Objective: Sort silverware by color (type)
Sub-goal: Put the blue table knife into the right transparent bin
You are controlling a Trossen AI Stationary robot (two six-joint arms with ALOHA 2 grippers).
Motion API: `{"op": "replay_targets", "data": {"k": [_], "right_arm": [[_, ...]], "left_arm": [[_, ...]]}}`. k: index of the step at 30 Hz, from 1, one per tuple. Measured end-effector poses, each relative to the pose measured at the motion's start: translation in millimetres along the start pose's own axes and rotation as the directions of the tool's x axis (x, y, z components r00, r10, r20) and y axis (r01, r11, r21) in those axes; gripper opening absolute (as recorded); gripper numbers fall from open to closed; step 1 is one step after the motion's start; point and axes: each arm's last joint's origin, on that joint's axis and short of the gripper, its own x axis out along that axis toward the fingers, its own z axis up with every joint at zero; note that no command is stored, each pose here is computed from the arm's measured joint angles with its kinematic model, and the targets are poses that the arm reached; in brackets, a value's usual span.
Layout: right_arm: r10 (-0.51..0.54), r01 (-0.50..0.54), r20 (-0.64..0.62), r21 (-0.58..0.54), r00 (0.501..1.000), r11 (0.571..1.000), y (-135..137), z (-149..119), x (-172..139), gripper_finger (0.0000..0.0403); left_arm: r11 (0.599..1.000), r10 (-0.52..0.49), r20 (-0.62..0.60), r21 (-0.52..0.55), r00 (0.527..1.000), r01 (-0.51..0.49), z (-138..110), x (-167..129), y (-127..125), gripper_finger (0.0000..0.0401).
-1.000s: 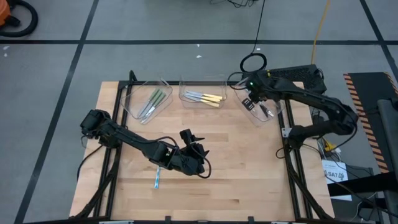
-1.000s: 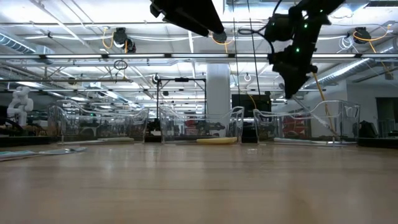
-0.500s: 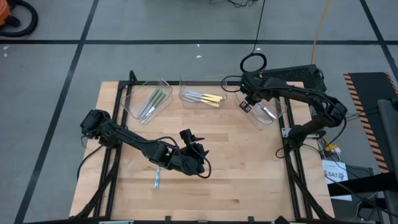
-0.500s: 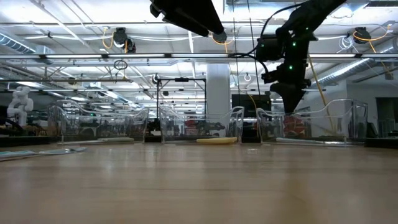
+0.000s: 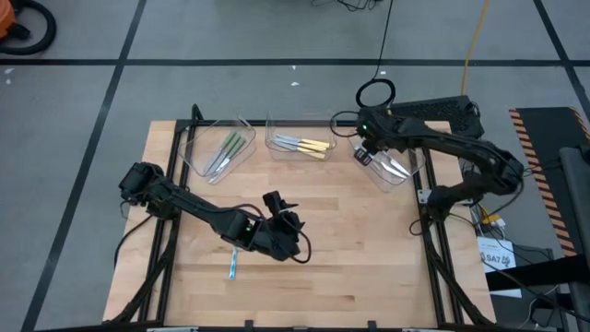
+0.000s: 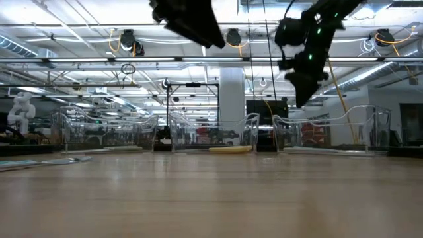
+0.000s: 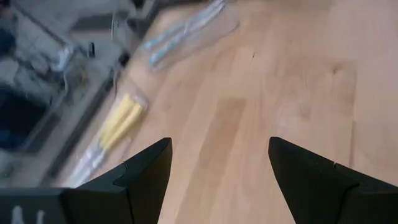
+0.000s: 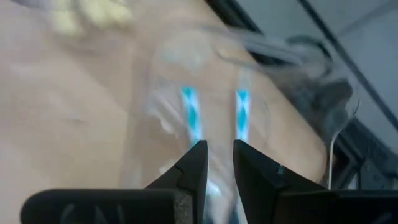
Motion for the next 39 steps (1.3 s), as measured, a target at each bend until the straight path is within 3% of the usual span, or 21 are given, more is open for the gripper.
{"op": "replay_targets", "data": {"k": [5, 9, 13, 19, 28, 33, 39], "right_arm": [[0.130, -0.122, 0.184, -0.056, 0.974, 0.991, 26, -15, -47, 0.0073], [0.263, -0.235, 0.315, -0.126, 0.912, 0.964, 49, -41, -73, 0.0073], [0.398, -0.339, 0.390, -0.212, 0.831, 0.916, 70, -69, -80, 0.0073], [0.538, -0.435, 0.365, -0.331, 0.760, 0.838, 100, -108, -70, 0.0073], [0.679, -0.479, 0.310, -0.520, 0.665, 0.707, 146, -143, -59, 0.0073], [0.703, -0.468, 0.311, -0.569, 0.639, 0.676, 170, -155, -59, 0.0073], [0.749, -0.497, 0.283, -0.602, 0.599, 0.625, 200, -170, -53, 0.0073]], "left_arm": [[0.993, -0.028, -0.117, -0.115, 0.993, 0.014, -14, -5, -1, 0.0273], [0.989, -0.036, -0.212, -0.146, 0.977, 0.005, -25, -10, -1, 0.0273], [0.972, 0.015, -0.308, -0.218, 0.951, -0.086, -36, -13, 5, 0.0273], [0.906, 0.091, -0.463, -0.328, 0.882, -0.266, -60, -36, 2, 0.0273], [0.824, 0.015, -0.666, -0.413, 0.745, -0.387, -89, -56, -26, 0.0273], [0.791, -0.012, -0.748, -0.413, 0.663, -0.452, -101, -60, -39, 0.0273], [0.755, -0.056, -0.733, -0.475, 0.678, -0.451, -106, -68, -53, 0.0273]]}}
